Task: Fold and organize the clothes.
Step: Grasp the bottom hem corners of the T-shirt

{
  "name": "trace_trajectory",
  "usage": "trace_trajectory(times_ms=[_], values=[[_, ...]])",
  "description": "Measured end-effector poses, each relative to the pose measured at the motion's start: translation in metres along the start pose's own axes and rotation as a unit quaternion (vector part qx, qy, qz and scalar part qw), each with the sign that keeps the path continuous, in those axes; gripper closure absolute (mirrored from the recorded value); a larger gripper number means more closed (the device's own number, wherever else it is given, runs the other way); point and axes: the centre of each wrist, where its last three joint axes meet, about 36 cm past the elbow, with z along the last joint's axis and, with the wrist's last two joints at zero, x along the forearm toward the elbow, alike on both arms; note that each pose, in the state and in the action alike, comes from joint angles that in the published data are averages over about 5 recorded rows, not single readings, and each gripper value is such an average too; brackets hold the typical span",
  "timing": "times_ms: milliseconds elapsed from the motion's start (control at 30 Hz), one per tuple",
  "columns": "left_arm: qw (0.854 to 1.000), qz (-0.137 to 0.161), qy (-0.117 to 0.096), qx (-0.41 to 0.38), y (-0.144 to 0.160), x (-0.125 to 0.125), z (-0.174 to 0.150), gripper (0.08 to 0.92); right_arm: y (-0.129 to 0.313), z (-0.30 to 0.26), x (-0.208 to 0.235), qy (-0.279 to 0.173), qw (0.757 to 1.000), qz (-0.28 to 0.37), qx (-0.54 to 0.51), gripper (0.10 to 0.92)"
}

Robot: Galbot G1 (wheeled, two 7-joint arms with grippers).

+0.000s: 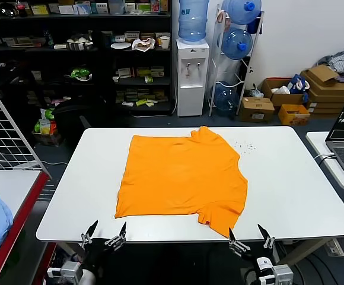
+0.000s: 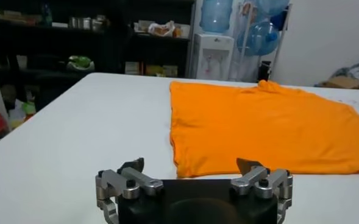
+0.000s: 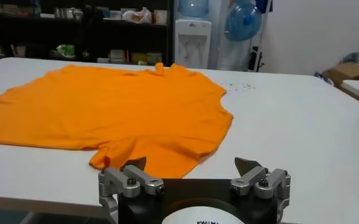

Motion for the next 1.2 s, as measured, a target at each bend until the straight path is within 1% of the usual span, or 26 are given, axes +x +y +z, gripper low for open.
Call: trace_trajectory(times_ms=[300,500,567,700,1200], values=[[1.0,0.0,0.002,-0.003,-0.004,-0.034,0.003,0.078,0.017,0.004,-0.024,0.011,1.0,0.003,-0.012,0.101],[1.0,-0.005,0.009,-0.005,-0.005,-0.049,0.006,0.078,0.026,0.007,-0.038,0.017,1.0,0.006,-0.018,0.104],[1.0,-0.008,0.013,-0.005,-0.005,-0.052,0.007,0.094,0.028,0.007,-0.041,0.019,1.0,0.006,-0.019,0.124],[1.0,-0.013,0.023,-0.003,-0.005,-0.056,0.009,0.186,0.032,0.01,-0.044,0.026,0.999,0.005,-0.019,0.223],[0.999,-0.013,0.05,-0.006,-0.007,-0.056,0.01,0.619,0.038,0.013,-0.044,0.033,0.999,0.004,-0.022,0.656]])
